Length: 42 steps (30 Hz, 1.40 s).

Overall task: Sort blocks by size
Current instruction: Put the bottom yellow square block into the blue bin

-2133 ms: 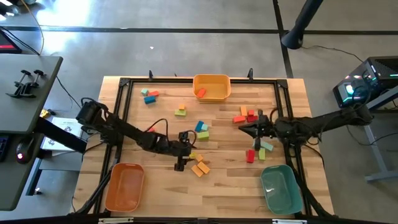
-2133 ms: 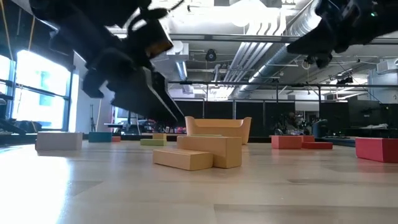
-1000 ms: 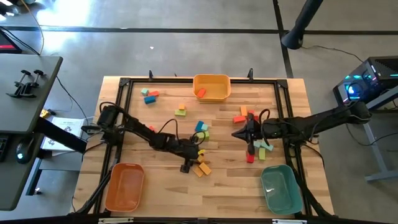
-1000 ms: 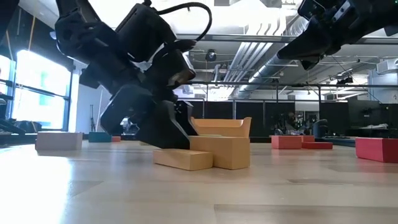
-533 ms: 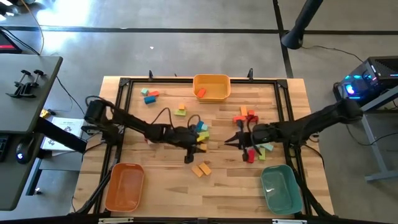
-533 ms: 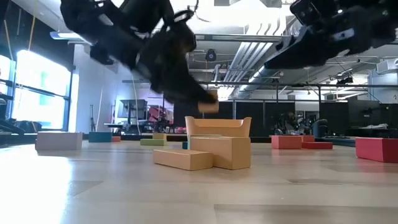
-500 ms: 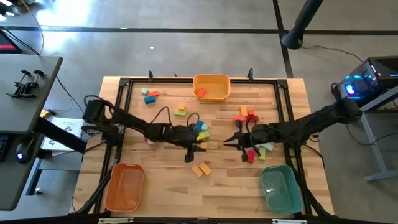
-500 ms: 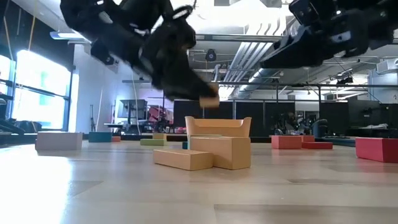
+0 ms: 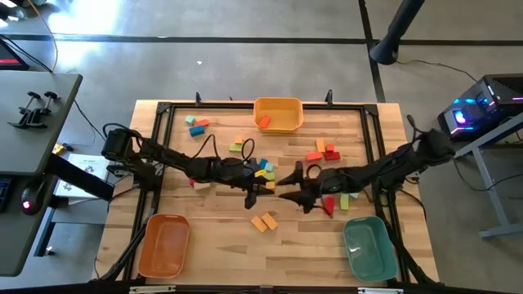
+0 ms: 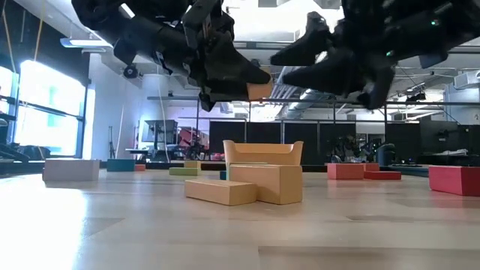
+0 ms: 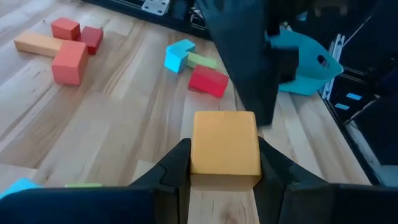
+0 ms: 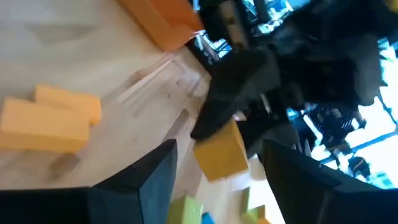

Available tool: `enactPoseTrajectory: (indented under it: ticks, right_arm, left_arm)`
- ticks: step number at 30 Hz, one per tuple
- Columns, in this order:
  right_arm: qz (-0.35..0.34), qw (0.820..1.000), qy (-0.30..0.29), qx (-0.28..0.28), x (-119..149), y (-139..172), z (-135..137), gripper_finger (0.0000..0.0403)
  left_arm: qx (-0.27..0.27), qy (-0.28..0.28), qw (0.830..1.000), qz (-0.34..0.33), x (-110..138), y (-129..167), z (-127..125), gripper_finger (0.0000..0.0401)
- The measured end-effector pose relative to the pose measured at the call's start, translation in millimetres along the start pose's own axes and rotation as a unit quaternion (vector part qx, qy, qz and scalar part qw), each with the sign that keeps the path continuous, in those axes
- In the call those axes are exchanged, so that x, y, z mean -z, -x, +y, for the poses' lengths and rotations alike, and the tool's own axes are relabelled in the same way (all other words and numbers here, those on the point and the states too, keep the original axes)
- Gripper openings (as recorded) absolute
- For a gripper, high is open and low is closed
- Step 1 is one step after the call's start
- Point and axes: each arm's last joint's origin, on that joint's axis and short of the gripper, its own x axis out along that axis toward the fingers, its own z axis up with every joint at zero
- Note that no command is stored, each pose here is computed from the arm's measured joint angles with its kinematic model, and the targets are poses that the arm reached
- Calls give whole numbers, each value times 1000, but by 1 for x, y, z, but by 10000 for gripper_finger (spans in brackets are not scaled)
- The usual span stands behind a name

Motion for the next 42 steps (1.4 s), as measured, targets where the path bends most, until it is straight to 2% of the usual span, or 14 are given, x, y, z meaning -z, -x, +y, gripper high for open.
enactPoseTrajectory:
  ticks: [4, 9, 17, 21, 24, 27, 30, 33, 36, 38, 42]
  right_arm:
    - [53, 997, 41, 37, -3, -18, -1, 230]
    - [71, 995, 59, 33, -7, -29, 0, 215]
    - [71, 996, 58, 24, -12, -30, 5, 128]
    - [74, 997, 9, 31, -15, -29, 8, 129]
    - [102, 994, -24, 36, -20, -21, 11, 129]
    - [139, 988, -55, 29, -28, -4, 12, 129]
    - [175, 977, -120, 2, -42, 20, 7, 129]
    - [209, 952, -220, -39, -66, 51, -2, 129]
    - [259, 906, -319, -103, -94, 83, -8, 129]
    - [291, 862, -387, -148, -115, 103, -8, 129]
    - [352, 754, -519, -196, -143, 138, 0, 129]
  left_arm:
    - [1, 2, 1000, -3, 0, 0, -1, 103]
    - [5, 8, 1000, -6, -1, 0, -2, 108]
    - [11, 20, 1000, -8, -1, 0, -3, 121]
    - [10, 20, 1000, -9, -2, 0, -3, 148]
    - [6, 8, 1000, -10, -1, 0, -2, 172]
    - [3, 1, 1000, -11, -2, 0, -2, 191]
    - [3, -7, 1000, -18, -3, 0, -2, 198]
    - [7, -20, 999, -26, -4, 0, -5, 198]
    - [9, -39, 999, -32, -3, 0, -11, 198]
    - [0, -54, 997, -48, -4, 0, -17, 198]
    - [-29, -88, 993, -78, -5, 1, -26, 199]
